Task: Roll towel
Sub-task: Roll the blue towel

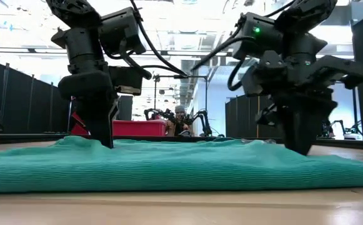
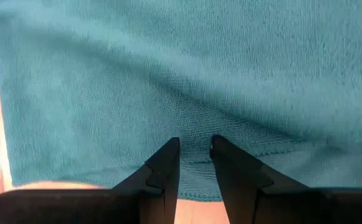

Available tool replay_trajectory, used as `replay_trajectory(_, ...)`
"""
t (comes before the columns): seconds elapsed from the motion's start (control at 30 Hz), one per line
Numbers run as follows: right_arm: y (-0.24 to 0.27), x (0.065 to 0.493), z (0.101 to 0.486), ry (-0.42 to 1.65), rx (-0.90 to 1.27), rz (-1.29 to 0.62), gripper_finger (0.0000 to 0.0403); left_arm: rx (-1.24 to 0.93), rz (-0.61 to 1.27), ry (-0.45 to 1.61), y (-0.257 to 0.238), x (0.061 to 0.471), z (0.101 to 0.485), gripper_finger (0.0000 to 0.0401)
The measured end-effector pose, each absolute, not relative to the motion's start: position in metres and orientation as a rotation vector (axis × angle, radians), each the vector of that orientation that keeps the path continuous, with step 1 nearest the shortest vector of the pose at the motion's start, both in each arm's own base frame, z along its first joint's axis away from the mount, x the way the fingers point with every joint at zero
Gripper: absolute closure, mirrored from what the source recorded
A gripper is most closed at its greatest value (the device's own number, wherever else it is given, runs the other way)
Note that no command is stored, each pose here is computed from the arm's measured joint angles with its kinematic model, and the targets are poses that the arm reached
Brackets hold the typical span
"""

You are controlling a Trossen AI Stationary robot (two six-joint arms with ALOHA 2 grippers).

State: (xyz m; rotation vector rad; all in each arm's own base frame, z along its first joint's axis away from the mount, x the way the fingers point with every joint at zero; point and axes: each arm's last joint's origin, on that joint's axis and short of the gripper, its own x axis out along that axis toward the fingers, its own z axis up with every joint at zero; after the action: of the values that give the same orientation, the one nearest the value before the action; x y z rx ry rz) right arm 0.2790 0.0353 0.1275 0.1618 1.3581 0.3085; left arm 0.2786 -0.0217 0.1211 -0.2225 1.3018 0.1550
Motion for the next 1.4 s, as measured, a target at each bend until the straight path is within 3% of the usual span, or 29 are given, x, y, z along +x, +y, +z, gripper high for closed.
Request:
replay_trajectory(0.47, 0.031, 0.245, 0.136, 1.421, 0.178, 0.237, 0.0316, -0.228, 0.158, 1.290, -0.025, 0.273, 0.115, 0.0296)
replay_trajectory(0.77, 0.026, 0.253, 0.188, 1.067, 0.151, 0.161, 0.0316, -0.236, 0.147, 1.264, -0.024, 0.270, 0.120, 0.0296)
replay_trajectory(0.97, 0.010, 0.262, 0.168, 1.130, 0.122, 0.098, 0.0316, -0.262, 0.157, 1.256, -0.020, 0.270, 0.121, 0.0296)
replay_trajectory(1.4, 0.004, 0.272, 0.128, 1.280, 0.099, 0.149, 0.0316, -0.263, 0.170, 1.275, -0.020, 0.268, 0.121, 0.0296)
